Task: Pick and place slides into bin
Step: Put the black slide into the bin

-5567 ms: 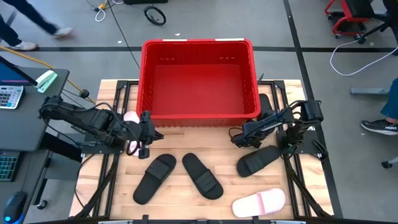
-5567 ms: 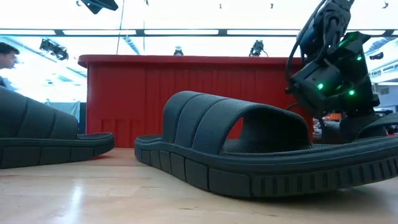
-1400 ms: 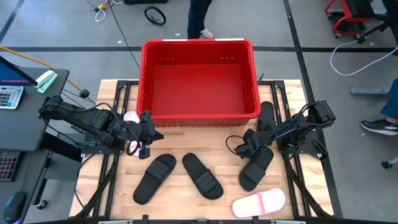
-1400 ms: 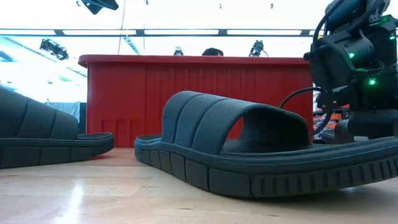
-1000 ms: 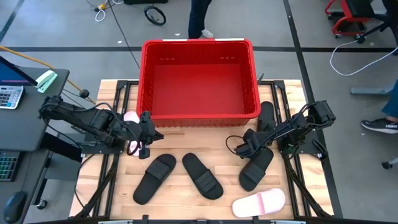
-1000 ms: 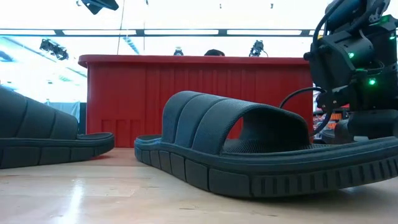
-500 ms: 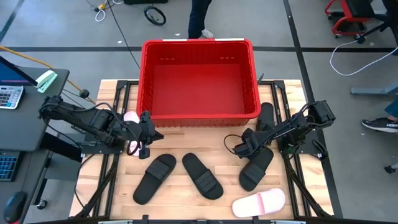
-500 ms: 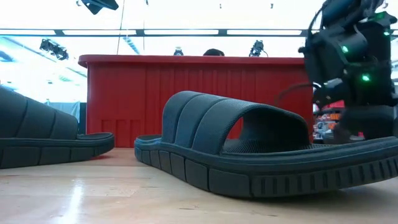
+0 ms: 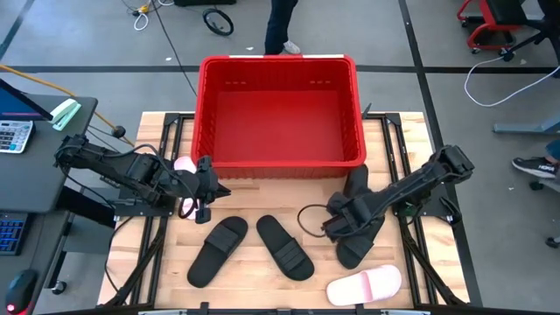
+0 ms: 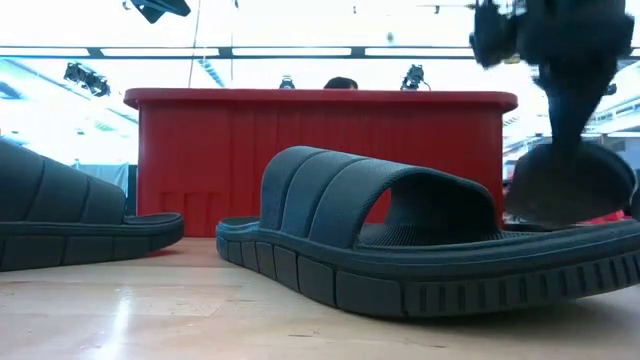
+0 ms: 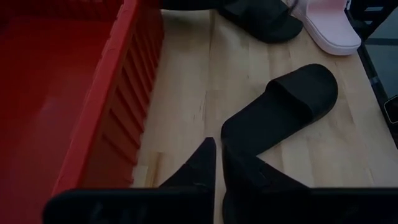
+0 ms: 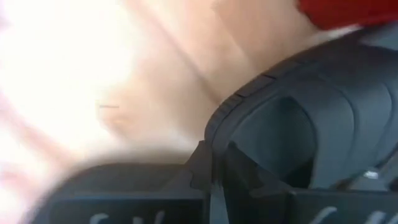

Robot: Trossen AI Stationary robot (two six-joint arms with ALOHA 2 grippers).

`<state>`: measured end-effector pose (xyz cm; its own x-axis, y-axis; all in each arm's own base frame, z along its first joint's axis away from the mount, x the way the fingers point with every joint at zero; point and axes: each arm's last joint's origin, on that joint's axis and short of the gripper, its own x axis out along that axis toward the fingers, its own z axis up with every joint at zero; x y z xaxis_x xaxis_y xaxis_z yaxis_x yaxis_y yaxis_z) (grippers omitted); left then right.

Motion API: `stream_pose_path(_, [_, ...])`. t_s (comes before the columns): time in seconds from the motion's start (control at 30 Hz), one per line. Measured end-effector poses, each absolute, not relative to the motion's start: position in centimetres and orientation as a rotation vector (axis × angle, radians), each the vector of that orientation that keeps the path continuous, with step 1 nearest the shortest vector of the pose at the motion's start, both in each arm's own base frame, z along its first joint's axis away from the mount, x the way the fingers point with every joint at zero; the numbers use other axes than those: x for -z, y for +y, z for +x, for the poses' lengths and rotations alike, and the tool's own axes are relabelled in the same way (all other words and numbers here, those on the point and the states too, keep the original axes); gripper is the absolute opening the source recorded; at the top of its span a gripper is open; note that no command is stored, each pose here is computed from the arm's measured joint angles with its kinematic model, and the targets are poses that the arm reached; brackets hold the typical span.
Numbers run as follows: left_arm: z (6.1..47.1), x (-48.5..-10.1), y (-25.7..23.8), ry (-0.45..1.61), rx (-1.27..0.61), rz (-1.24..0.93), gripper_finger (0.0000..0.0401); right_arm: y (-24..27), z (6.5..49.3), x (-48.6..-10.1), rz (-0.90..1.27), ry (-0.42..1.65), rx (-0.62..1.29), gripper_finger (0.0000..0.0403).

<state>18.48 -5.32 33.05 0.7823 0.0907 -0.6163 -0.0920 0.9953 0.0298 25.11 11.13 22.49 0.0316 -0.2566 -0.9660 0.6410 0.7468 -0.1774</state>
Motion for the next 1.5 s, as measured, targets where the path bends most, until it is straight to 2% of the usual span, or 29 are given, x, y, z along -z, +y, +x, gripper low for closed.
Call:
stream_pose_path(0.3, [18.5, -33.0, -5.3, 0.665, -0.098, -0.002, 0.0034, 16.2, 26.0, -28.1, 0.44, 1.208, 0.437, 0.0017])
stream_pose_path(0.5, [18.5, -33.0, -5.3, 0.666, -0.099, -0.003, 0.004, 19.2, 26.0, -30.5, 0.446, 1.087, 0.237, 0.0017])
stream_pose_path(0.87, [18.5, -33.0, -5.3, 0.665, -0.099, -0.002, 0.0028, 22.0, 26.3, -32.5, 0.391, 0.872, 0.02, 0.0017])
stream_pose_path(1.17, [18.5, -33.0, -5.3, 0.665, -0.099, -0.002, 0.004, 22.5, 26.9, -33.1, 0.405, 0.777, -0.017, 0.0017])
stream_pose_path(1.5, [18.5, -33.0, -5.3, 0.665, -0.099, -0.003, 0.0028, 24.6, 27.7, -35.9, 0.34, 0.481, -0.256, 0.0017])
